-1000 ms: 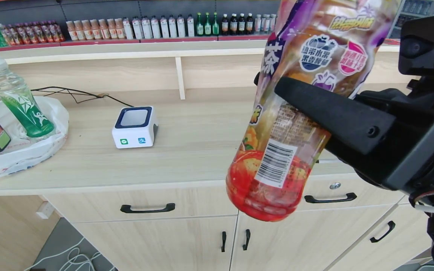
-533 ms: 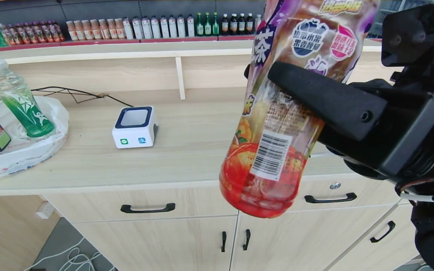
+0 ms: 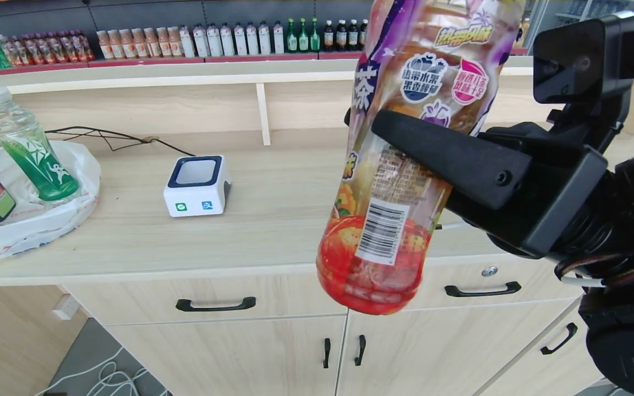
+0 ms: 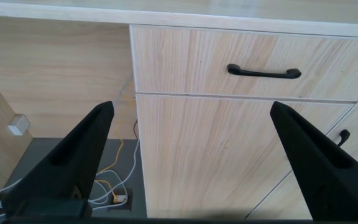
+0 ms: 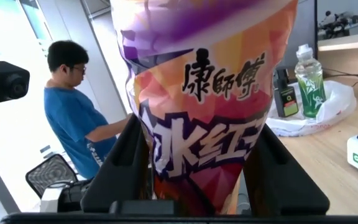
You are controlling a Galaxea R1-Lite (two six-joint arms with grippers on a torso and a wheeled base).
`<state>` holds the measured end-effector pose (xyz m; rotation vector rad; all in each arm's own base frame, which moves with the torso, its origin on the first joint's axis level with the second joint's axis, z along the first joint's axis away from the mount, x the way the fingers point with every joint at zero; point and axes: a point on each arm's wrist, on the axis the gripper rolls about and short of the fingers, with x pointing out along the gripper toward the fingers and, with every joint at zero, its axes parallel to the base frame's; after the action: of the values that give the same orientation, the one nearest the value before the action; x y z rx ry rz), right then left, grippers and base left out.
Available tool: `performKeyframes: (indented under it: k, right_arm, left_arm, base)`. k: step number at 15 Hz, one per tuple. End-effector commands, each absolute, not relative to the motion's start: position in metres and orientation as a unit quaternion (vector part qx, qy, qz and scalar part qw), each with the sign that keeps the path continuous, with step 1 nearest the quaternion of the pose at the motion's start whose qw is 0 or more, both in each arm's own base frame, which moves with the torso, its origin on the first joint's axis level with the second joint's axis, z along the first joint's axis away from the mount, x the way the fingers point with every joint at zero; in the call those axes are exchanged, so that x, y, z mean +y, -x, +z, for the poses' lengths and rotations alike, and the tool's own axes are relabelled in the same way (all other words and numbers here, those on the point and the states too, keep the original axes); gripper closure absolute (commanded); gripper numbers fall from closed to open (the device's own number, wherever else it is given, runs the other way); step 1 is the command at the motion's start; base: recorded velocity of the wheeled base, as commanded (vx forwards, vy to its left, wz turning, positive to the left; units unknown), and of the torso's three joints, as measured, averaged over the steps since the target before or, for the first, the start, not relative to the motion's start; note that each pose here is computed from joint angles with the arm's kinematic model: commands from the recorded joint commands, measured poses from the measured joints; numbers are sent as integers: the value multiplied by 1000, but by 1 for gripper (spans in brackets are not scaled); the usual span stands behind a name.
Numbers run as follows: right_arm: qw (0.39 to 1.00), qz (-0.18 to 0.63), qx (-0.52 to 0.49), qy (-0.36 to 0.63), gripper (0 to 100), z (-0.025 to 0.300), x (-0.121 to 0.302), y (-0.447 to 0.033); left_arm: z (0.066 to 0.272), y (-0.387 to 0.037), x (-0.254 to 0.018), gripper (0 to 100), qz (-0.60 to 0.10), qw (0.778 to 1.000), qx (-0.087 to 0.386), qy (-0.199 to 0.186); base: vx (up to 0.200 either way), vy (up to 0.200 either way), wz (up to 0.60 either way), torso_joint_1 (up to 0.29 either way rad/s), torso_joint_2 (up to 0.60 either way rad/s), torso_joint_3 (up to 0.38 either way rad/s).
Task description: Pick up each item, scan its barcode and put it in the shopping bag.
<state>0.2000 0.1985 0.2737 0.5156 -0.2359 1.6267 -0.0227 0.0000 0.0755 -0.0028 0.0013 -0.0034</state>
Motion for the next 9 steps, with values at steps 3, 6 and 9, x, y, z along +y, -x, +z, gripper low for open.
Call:
performKeyframes:
  k: [3,6,9]
  right_arm:
    - [655,714,-100,-227,100,271,200,-204]
    - [658,711,-99,-226,100,269,199,-206]
    - [663,707,-104,-221,100,269,197,-208]
  left_arm:
    - [76,23,0,0,-2,1000,1,2]
    - [76,23,0,0,-2,1000,1,2]
    - [76,23,0,0,-2,1000,1,2]
  base:
    - [0,0,0,0,0,0]
    - [0,0,0,0,0,0]
    - [0,0,0,0,0,0]
